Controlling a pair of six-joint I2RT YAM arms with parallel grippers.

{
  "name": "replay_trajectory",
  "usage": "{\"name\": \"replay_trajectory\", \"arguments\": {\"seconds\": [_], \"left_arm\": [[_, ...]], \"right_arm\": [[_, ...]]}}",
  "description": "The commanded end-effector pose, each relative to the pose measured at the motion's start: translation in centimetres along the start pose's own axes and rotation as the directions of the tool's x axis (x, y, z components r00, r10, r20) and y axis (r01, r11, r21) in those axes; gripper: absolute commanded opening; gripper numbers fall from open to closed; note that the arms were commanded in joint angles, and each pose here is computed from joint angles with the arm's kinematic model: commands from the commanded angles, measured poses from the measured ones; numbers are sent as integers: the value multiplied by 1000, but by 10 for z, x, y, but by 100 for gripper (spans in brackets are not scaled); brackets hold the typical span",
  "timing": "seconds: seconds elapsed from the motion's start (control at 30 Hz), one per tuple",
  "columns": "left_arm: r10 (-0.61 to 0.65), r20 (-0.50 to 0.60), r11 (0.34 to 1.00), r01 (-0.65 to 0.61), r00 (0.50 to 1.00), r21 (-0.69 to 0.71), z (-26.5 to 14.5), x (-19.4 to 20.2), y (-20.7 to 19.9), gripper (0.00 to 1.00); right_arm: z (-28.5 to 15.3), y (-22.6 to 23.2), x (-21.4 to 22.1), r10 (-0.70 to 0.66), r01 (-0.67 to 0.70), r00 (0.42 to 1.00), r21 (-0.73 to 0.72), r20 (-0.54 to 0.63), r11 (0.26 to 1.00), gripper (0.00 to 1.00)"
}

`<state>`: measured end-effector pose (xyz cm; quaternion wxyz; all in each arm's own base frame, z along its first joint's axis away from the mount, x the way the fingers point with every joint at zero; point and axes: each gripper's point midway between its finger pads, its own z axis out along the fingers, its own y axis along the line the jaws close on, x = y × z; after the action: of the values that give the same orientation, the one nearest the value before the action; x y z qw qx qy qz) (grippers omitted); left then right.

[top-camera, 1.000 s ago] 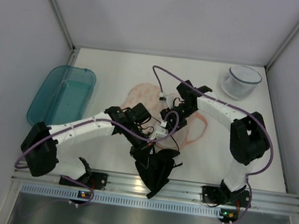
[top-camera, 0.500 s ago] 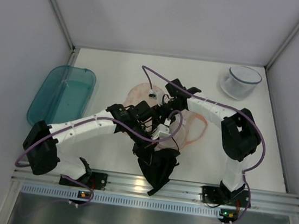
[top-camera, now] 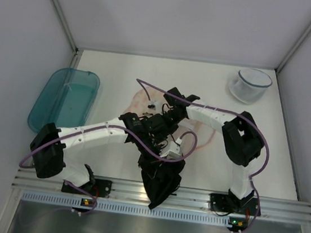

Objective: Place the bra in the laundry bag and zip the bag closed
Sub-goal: Place the bra in the laundry bag.

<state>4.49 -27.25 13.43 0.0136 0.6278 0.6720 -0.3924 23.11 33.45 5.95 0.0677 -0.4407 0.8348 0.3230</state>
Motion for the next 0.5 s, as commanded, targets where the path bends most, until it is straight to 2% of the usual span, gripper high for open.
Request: {"name": "replay_trajectory", "arguments": {"seconds": [0.0,0.37,0.47], "left_arm": [[51,-6,999,-51,999,-5,0,-12,2,0],[53,-55,999,-54,997,-8,10,-7,7,0],[51,-64,999,-51,997,-1,13,-6,7,0]], "right_arm": [[4,14,-10,-113,112,993,20,18,993,74],[21,7,-7,-174,174,985,81,-12,981,74],[19,12,-12,-195,193,981,89,7,977,70]]}}
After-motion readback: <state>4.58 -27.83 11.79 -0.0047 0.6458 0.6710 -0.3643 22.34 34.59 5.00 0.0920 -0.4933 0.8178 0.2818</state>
